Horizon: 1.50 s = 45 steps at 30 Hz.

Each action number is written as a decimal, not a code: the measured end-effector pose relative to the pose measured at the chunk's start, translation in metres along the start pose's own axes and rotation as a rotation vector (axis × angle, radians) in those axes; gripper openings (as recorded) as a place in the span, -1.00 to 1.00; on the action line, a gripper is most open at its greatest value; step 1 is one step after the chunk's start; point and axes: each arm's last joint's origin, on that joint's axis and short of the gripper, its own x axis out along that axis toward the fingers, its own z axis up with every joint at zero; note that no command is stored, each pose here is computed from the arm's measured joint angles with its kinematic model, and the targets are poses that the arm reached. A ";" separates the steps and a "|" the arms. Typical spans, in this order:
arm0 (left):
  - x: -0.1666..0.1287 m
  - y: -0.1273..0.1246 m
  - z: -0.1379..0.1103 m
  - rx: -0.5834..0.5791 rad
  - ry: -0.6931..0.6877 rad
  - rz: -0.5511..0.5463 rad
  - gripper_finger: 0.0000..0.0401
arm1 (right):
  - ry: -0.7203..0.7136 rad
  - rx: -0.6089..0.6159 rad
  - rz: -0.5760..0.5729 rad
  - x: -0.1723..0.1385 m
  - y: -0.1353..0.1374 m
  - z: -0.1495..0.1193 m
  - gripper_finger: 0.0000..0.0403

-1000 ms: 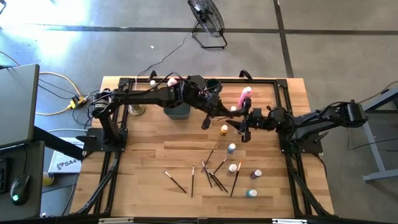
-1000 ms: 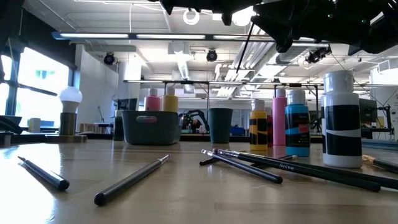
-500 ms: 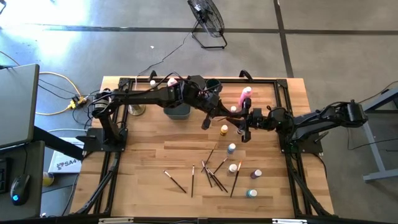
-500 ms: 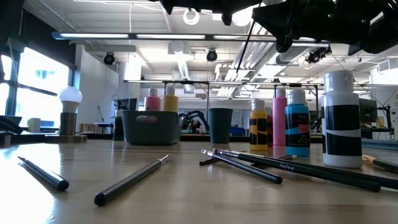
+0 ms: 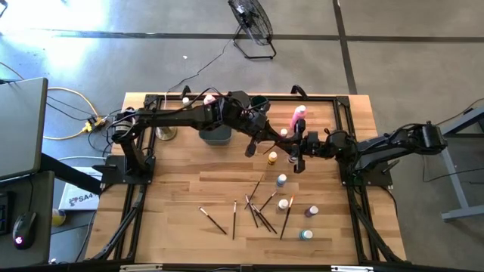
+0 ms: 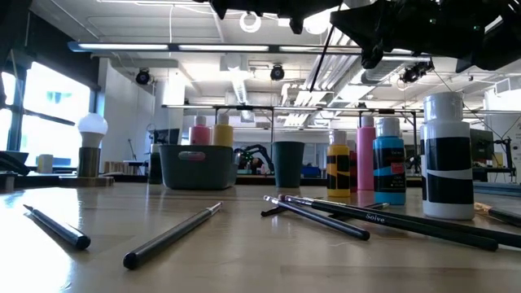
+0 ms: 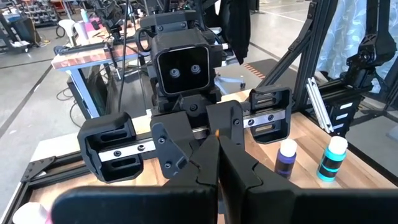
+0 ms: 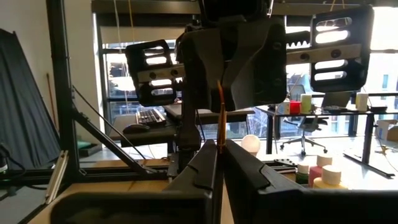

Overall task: Pick & Place Paint Supplies
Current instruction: Put the gold paint brush into the green cup

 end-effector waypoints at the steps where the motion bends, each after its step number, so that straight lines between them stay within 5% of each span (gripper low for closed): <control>1: 0.000 0.000 0.000 0.000 0.000 0.000 -1.00 | 0.000 0.000 0.000 0.000 0.000 0.000 -0.93; 12: 0.000 0.000 0.000 0.000 0.002 0.008 -0.97 | 0.000 0.000 -0.004 0.000 0.000 0.000 -0.93; 26: 0.000 0.001 -0.001 -0.007 0.015 0.045 -0.40 | -0.001 0.000 -0.003 0.000 0.000 0.000 -0.93; 45: -0.004 0.002 0.002 -0.079 0.023 0.079 -0.38 | 0.012 0.001 -0.004 0.000 0.000 -0.001 -0.93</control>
